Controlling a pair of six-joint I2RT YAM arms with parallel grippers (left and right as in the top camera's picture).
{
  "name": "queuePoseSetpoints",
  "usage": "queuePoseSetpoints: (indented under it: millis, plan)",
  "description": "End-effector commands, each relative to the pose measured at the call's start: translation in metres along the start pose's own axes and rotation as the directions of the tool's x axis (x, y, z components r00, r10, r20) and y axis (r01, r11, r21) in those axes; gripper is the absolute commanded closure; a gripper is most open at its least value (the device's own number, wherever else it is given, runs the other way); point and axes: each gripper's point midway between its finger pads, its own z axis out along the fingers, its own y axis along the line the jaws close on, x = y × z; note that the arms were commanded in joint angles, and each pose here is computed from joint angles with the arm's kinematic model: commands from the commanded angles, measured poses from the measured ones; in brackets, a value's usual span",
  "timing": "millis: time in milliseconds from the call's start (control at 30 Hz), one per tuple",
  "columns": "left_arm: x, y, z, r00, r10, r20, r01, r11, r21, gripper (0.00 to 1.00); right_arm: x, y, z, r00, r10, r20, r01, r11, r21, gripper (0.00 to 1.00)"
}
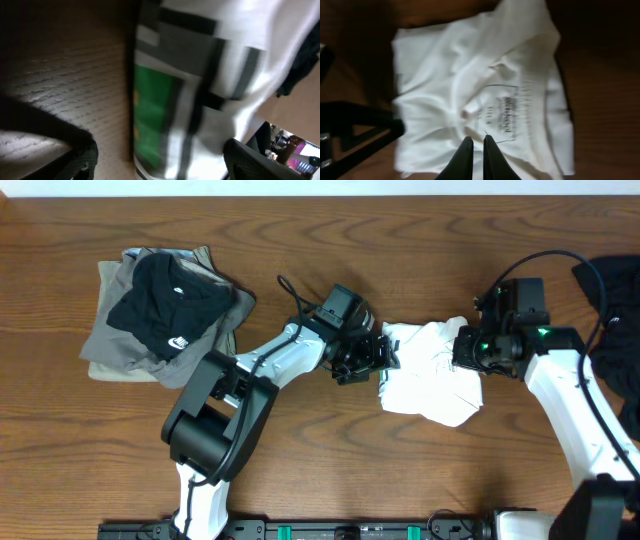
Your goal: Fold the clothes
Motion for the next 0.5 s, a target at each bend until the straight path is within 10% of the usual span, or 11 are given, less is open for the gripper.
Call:
queuePoseSetpoints:
  millis: [0, 467]
  plan:
    - [-0.001, 0.01, 0.008, 1.0, -0.025, 0.003, 0.025, 0.999, -0.034, 0.18, 0.009, -0.021, 0.021, 0.999, 0.019, -0.05, -0.014, 0.995, 0.099, 0.93]
    - [0.0, -0.019, 0.027, 0.998, 0.054, 0.015, -0.055, 0.997, 0.053, 0.17, 0.07, -0.057, 0.108, 0.928, 0.12, -0.353, -0.049, 0.978, 0.203, 0.98]
